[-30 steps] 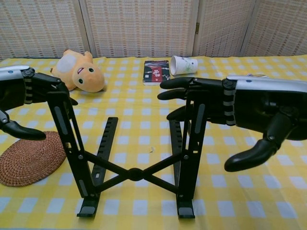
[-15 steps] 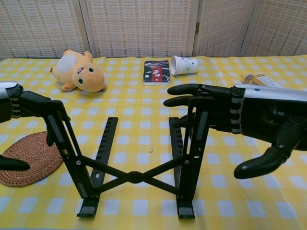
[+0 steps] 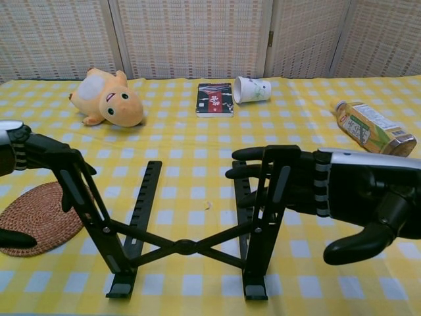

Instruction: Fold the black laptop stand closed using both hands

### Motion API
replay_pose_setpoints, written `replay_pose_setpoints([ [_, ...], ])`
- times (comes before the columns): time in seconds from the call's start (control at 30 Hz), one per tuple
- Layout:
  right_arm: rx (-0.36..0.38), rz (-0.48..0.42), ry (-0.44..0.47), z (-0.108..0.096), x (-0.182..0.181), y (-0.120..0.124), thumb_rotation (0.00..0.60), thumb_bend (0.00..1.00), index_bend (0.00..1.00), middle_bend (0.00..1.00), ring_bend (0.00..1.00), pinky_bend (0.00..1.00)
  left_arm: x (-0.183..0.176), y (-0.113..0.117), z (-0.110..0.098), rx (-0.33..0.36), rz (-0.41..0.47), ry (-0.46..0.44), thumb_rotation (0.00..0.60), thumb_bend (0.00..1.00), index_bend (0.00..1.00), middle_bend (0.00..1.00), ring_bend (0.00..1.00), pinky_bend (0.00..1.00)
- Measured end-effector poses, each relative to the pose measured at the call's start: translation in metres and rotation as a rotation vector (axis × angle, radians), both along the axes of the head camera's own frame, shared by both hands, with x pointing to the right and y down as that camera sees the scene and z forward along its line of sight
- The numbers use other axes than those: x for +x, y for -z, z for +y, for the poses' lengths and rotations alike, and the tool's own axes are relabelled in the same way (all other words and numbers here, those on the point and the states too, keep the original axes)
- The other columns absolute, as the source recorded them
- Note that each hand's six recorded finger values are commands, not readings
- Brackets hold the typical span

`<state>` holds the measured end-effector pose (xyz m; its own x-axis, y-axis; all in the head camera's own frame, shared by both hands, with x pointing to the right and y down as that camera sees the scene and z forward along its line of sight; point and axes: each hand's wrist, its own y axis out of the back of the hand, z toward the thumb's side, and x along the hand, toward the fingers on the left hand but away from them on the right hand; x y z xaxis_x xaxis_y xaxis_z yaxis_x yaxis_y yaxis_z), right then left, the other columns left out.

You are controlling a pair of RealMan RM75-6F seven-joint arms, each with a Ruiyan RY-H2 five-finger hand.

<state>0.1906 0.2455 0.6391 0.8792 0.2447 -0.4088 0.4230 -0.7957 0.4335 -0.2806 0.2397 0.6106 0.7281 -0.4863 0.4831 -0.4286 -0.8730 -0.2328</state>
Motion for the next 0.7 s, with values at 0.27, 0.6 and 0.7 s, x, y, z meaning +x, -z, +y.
replay_pose_setpoints([
  [0.27, -0.209, -0.025, -0.056, 0.013, 0.003, -0.016, 0.600, 0.15, 0.00, 0.08, 0.15, 0.00, 0.000, 0.002, 0.001, 0.000, 0.000, -0.002, 0.600, 0.17, 0.52, 0.56, 0.43, 0.18],
  [0.6, -0.380, -0.051, -0.098, 0.023, 0.007, -0.030, 0.600, 0.15, 0.00, 0.08, 0.15, 0.00, 0.001, 0.001, 0.001, -0.002, 0.000, -0.007, 0.600, 0.17, 0.51, 0.56, 0.43, 0.18],
  [0.7, -0.399, -0.049, -0.100, 0.026, 0.008, -0.033, 0.600, 0.15, 0.00, 0.08, 0.15, 0.00, 0.001, 0.001, 0.001, -0.003, -0.001, -0.004, 0.600, 0.17, 0.50, 0.56, 0.43, 0.18],
])
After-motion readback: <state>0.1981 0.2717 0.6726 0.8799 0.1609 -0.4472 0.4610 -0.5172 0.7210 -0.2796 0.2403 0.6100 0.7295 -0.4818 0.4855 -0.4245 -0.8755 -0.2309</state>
